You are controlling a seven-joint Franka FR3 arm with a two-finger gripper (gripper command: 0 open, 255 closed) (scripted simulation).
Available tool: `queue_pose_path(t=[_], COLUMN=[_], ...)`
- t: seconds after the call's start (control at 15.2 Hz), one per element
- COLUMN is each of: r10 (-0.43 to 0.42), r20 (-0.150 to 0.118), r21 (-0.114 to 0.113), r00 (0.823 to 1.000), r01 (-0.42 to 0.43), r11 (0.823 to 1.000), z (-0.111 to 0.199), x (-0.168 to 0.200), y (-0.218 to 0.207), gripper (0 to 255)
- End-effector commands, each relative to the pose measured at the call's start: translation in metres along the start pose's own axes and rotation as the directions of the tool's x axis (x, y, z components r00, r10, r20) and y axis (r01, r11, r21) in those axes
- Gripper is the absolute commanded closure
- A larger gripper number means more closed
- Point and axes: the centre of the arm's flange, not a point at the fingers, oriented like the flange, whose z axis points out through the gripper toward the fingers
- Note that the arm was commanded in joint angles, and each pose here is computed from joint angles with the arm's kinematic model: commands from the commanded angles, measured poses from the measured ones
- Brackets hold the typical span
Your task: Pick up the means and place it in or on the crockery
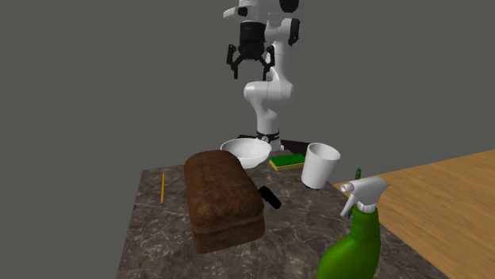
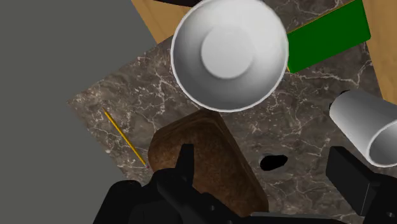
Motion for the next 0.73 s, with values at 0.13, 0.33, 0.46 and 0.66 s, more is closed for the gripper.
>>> queue_pose_path(t=[0.13,0.33,0.46,0.66], r10=[-0.078,-0.194,-0.269,-0.379], r20=[-0.006,-0.019,-0.029,-0.048], r21=[0.021,0.052,0.072,0.1], r00=[0.997,0.981,0.963,0.924], r01=[0.078,0.195,0.271,0.382], r11=[0.997,0.98,0.96,0.919], z=[0.022,0.054,0.076,0.109], x=[0.014,0.036,0.051,0.075], y=[0.007,0.015,0.018,0.019], gripper=[0,0,0,0])
